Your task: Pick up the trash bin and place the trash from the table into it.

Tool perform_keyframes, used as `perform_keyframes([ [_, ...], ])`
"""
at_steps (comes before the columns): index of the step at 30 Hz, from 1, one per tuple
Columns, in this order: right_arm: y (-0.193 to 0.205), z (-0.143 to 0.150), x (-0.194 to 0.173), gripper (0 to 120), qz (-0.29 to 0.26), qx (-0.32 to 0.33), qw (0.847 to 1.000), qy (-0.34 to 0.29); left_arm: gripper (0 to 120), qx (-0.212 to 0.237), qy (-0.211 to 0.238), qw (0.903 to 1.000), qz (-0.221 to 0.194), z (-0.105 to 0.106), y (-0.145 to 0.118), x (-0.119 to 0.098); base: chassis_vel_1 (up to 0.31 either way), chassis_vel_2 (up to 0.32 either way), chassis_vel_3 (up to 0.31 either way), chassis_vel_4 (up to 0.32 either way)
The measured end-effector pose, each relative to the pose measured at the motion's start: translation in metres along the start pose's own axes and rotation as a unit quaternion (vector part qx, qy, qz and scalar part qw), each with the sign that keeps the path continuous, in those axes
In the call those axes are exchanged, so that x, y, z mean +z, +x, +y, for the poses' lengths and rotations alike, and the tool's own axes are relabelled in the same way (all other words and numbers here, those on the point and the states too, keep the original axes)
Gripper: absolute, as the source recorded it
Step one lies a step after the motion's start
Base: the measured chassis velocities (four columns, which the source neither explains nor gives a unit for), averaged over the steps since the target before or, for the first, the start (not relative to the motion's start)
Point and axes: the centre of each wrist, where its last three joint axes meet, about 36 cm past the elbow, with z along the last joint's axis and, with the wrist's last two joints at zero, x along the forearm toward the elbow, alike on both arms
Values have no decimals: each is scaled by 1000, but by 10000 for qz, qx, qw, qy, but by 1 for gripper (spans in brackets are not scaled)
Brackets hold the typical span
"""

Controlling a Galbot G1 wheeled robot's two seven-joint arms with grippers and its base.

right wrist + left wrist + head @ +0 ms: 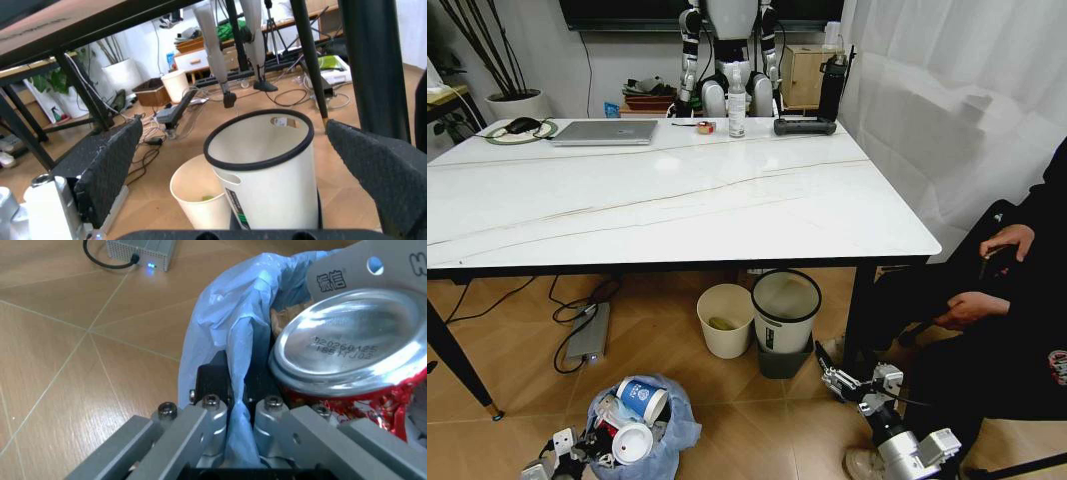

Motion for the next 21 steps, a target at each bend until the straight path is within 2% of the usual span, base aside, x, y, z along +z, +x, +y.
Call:
perform_keyframes([
  [10,0,0,0,100,0,0,10000,0,0,7,-40,9999,-152,1,-3,5,0,0,0,0],
  [21,0,0,0,100,0,0,10000,0,0,-17,-120,9999,-24,5,-5,9,0,0,0,0],
])
